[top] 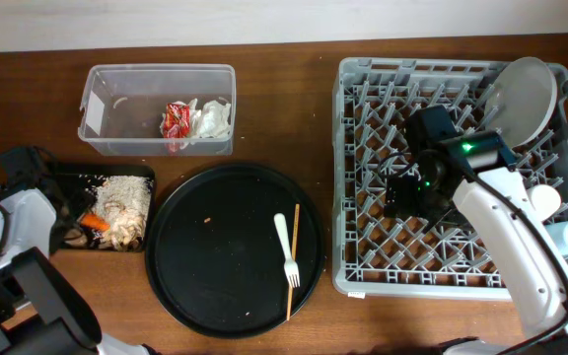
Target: Sort waste into correct bins and load items into the dishwasher rack
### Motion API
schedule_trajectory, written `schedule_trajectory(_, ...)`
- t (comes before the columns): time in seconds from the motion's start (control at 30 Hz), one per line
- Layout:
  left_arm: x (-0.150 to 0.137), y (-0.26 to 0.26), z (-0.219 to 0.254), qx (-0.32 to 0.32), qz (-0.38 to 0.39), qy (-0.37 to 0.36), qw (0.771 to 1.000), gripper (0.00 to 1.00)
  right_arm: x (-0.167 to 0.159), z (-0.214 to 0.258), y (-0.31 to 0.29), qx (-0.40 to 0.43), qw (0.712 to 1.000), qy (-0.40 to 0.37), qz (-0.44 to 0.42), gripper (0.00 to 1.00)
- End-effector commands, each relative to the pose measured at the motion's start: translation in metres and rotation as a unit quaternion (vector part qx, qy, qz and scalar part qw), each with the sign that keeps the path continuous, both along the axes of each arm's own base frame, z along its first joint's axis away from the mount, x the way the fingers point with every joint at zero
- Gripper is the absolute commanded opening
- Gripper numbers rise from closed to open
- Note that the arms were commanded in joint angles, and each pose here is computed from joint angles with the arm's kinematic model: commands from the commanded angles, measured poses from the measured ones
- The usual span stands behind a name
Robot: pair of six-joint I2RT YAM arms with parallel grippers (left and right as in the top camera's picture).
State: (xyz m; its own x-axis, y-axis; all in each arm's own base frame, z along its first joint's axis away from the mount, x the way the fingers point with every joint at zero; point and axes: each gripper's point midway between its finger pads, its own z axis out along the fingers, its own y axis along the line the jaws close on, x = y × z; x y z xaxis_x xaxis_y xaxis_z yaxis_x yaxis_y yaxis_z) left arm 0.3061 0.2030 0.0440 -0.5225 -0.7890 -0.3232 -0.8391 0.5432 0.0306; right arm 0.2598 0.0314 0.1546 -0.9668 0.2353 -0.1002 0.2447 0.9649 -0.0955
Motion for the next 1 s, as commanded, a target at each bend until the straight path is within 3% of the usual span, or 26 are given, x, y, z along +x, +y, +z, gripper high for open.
schedule_trajectory(0.0,0.017,-0.004,0.041,-0.012,-0.015,-0.044,0.999,0.99,0.000,0.006,-0.001,0.003,1.000,-0.009,-0.001,1.00)
schedule_trajectory(0.13,0.001,-0.058,0.076,-0.082,-0.058,-0.052,0.994,0.99,0.001,0.006,-0.001,0.004,1.000,-0.010,0.001,0.98)
schedule_trajectory(0.27,-0.036,-0.142,0.061,-0.136,-0.215,0.079,0.964,0.99,-0.002,0.005,0.023,0.024,0.998,-0.006,0.055,0.98)
schedule_trajectory(0.33,-0.061,-0.162,0.045,-0.123,-0.252,0.146,0.949,0.99,-0.004,0.006,0.066,0.032,0.991,-0.022,0.129,0.98)
schedule_trajectory(0.4,-0.084,-0.182,0.024,-0.132,-0.283,0.188,0.931,0.99,-0.013,0.010,0.141,0.101,0.965,-0.054,0.237,0.99)
schedule_trajectory(0.5,-0.094,-0.186,0.007,-0.135,-0.288,0.198,0.927,0.99,-0.026,0.011,0.207,0.137,0.933,-0.087,0.321,0.99)
schedule_trajectory(0.57,-0.100,-0.186,0.002,-0.137,-0.287,0.205,0.926,0.99,-0.035,-0.013,0.234,0.138,0.937,-0.062,0.314,0.98)
schedule_trajectory(0.73,-0.097,-0.186,0.001,-0.135,-0.288,0.199,0.927,0.99,-0.038,-0.090,0.236,0.089,0.963,0.037,0.252,0.94)
schedule_trajectory(0.8,-0.096,-0.186,0.001,-0.134,-0.288,0.198,0.927,0.99,-0.038,-0.116,0.235,0.071,0.966,0.062,0.243,0.88)
schedule_trajectory(0.9,-0.096,-0.186,0.001,-0.134,-0.288,0.198,0.927,0.99,-0.041,-0.131,0.233,0.061,0.966,0.081,0.237,0.70)
schedule_trajectory(0.97,-0.096,-0.186,0.001,-0.134,-0.288,0.198,0.927,0.99,-0.045,-0.133,0.229,0.056,0.966,0.088,0.236,0.66)
